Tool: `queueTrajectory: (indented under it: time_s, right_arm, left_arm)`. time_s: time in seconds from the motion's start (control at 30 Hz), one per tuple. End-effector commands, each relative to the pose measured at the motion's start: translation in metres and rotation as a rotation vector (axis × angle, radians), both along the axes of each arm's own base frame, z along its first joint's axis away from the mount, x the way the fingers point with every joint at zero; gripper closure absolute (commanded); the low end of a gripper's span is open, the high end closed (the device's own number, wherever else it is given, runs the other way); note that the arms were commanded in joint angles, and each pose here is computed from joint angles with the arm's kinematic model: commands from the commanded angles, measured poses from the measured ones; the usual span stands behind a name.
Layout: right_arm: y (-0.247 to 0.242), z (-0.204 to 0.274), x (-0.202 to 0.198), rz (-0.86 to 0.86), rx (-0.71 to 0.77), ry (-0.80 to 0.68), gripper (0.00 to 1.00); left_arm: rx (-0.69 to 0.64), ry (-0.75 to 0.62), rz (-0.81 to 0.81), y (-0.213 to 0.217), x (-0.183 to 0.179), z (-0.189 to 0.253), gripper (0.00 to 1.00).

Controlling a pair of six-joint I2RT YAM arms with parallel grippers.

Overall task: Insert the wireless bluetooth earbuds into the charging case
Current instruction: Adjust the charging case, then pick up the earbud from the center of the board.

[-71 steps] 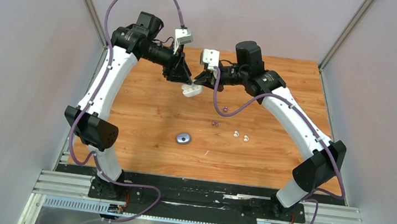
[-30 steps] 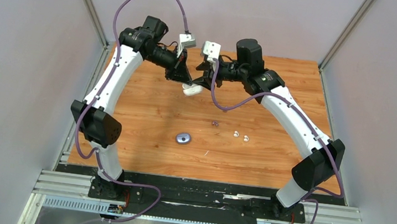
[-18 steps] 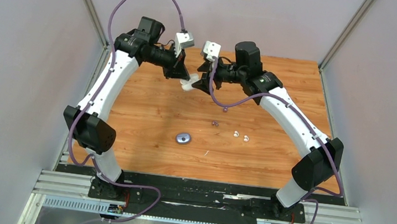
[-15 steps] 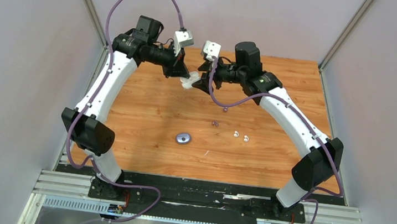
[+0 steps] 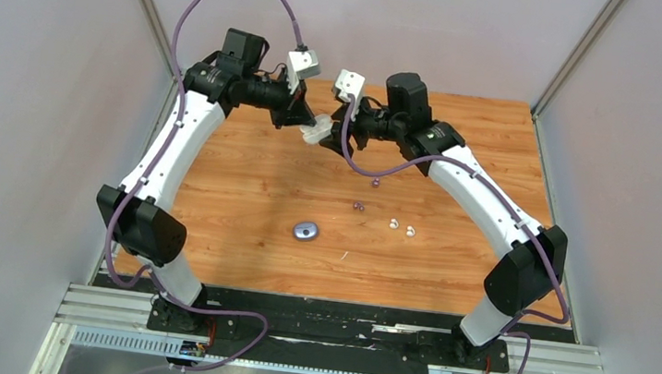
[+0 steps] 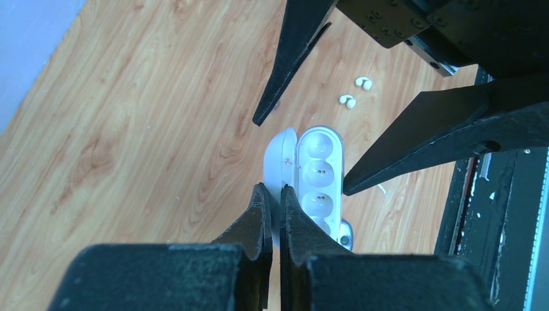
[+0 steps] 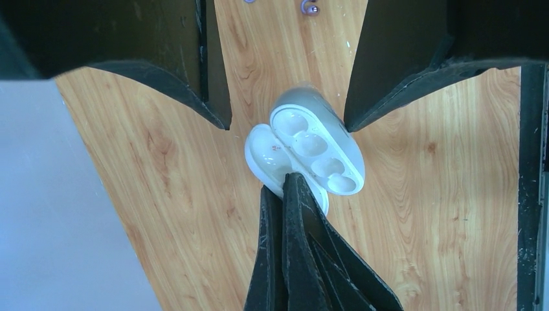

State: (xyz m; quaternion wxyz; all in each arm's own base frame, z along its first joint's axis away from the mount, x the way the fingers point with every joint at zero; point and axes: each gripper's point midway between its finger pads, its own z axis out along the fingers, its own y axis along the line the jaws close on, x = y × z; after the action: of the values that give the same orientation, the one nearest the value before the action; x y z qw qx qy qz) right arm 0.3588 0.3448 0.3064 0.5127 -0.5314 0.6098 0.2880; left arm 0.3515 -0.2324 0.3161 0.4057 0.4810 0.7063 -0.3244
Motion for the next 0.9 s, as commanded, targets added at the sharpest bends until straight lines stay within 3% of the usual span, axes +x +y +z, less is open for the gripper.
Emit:
queueTrajectory:
  time_s: [0.0, 0.23, 0.43, 0.53, 0.67, 0.87]
  right_arm:
    - [-0.003, -0.007, 0.017, -0.061, 0.003, -0.01, 0.33]
    - [-0.008, -0.015, 0.006, -0.012, 0.015, 0.027, 0.3]
    - [-0.04, -0.016, -0.012, -0.018, 0.024, 0.105, 0.26]
    - [-0.073, -0.043, -0.015, -0.105, 0.006, 0.255, 0.29]
    - [-0.128, -0.096, -0.019, -0.355, -0.004, 0.53, 0.37]
    - [-0.185, -0.177, -0.047, -0.603, -0.146, 0.693, 0.45]
  left_arm:
    - [-0.077, -0.086, -0.033, -0.004, -0.017, 0.037, 1.0]
    - [-0.013, -0.16, 0.052, 0.008, -0.003, 0.029, 1.0]
    - [0.118, -0.314, 0.144, 0.023, 0.008, 0.02, 1.0]
    - [0.196, -0.391, 0.166, 0.029, 0.009, 0.013, 1.0]
    - [0.268, -0.491, 0.171, 0.035, 0.001, 0.009, 1.0]
    - [0.324, -0.537, 0.172, 0.036, -0.005, -0.004, 1.0]
